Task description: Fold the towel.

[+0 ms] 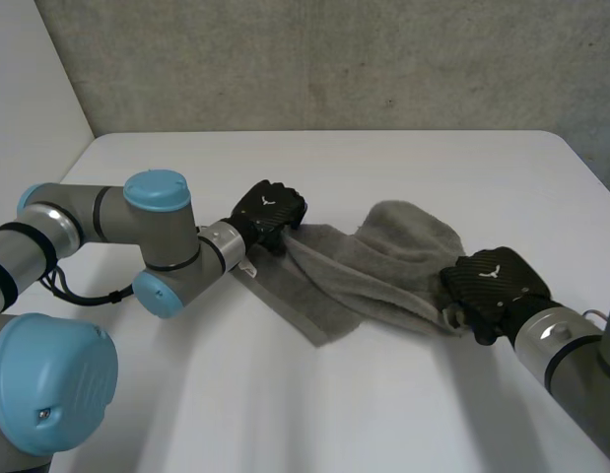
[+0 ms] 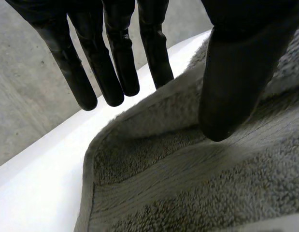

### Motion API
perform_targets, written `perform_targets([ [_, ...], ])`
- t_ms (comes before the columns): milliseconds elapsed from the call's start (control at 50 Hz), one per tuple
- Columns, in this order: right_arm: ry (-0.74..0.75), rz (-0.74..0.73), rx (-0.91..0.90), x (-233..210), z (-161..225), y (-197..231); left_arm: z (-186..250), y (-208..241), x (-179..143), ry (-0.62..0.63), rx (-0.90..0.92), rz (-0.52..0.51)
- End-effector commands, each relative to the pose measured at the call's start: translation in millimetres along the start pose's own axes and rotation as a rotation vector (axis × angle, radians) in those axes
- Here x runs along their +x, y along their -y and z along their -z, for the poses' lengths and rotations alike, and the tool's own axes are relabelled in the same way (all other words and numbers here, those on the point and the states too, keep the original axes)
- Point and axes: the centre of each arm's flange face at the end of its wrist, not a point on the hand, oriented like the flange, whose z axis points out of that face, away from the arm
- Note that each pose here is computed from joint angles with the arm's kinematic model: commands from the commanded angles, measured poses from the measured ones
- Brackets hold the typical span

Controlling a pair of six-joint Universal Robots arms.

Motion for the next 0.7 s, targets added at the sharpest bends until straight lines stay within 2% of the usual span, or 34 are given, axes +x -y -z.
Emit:
perform_targets([
  [20, -0.032, -0.022, 0.014, 15.8, -3.7, 2.0, -0.9, -3.3, -1.6, 0.021, -0.008, 0.002],
  [220, -0.095, -0.047, 0.154, 38.6, -15.0, 42.6, -5.7, 9.0, -7.3, 0.030, 0.040, -0.006],
  [300, -0.132, -0.155, 0.267, 62.3, -33.4, 76.0, -9.9, 27.3, -14.3, 0.049, 0.114, 0.000],
  [340, -0.147, -0.177, 0.318, 71.2, -39.5, 90.6, -13.3, 58.9, -27.4, 0.080, 0.239, 0.023],
  [360, -0.163, -0.193, 0.372, 79.3, -44.6, 104.4, -13.4, 59.1, -27.5, 0.080, 0.240, 0.023],
  [400, -0.180, -0.197, 0.435, 86.7, -48.8, 118.9, -15.0, 96.3, -45.6, 0.126, 0.405, 0.030],
  [420, -0.201, -0.195, 0.506, 93.8, -54.1, 133.6, -15.0, 96.5, -45.7, 0.126, 0.406, 0.030],
  [440, -0.225, -0.189, 0.593, 100.2, -60.1, 149.7, -13.4, 118.0, -61.4, 0.184, 0.503, 0.024],
  [460, -0.225, -0.189, 0.594, 100.3, -60.1, 149.9, -9.1, 140.5, -76.1, 0.255, 0.595, 0.017],
  [480, -0.251, -0.179, 0.683, 107.0, -64.3, 166.1, -9.0, 140.7, -76.3, 0.256, 0.596, 0.017],
  [500, -0.252, -0.179, 0.684, 107.1, -64.3, 166.3, -0.3, 167.0, -93.9, 0.346, 0.694, 0.009],
  [520, -0.283, -0.167, 0.777, 114.6, -65.4, 182.2, 11.2, 190.4, -112.4, 0.427, 0.781, -0.004],
  [540, -0.314, -0.157, 0.872, 121.8, -64.0, 197.3, 11.3, 190.6, -112.6, 0.428, 0.782, -0.004],
  [560, -0.315, -0.157, 0.873, 121.9, -64.0, 197.4, 24.7, 211.8, -128.3, 0.497, 0.850, -0.012],
  [580, -0.345, -0.147, 0.965, 128.9, -60.2, 210.4, 24.9, 212.0, -128.5, 0.498, 0.851, -0.012],
  [600, -0.363, -0.142, 1.056, 133.7, -55.8, 220.9, 38.5, 230.4, -139.0, 0.543, 0.896, -0.019],
  [620, -0.363, -0.142, 1.057, 133.8, -55.8, 221.0, 51.4, 248.8, -143.8, 0.562, 0.931, -0.029],
  [660, -0.337, -0.121, 1.213, 136.1, -50.9, 231.7, 61.4, 262.5, -145.4, 0.565, 0.956, -0.032],
  [700, -0.305, -0.122, 1.264, 135.1, -50.3, 231.8, 68.8, 269.9, -146.3, 0.562, 0.965, -0.025],
])
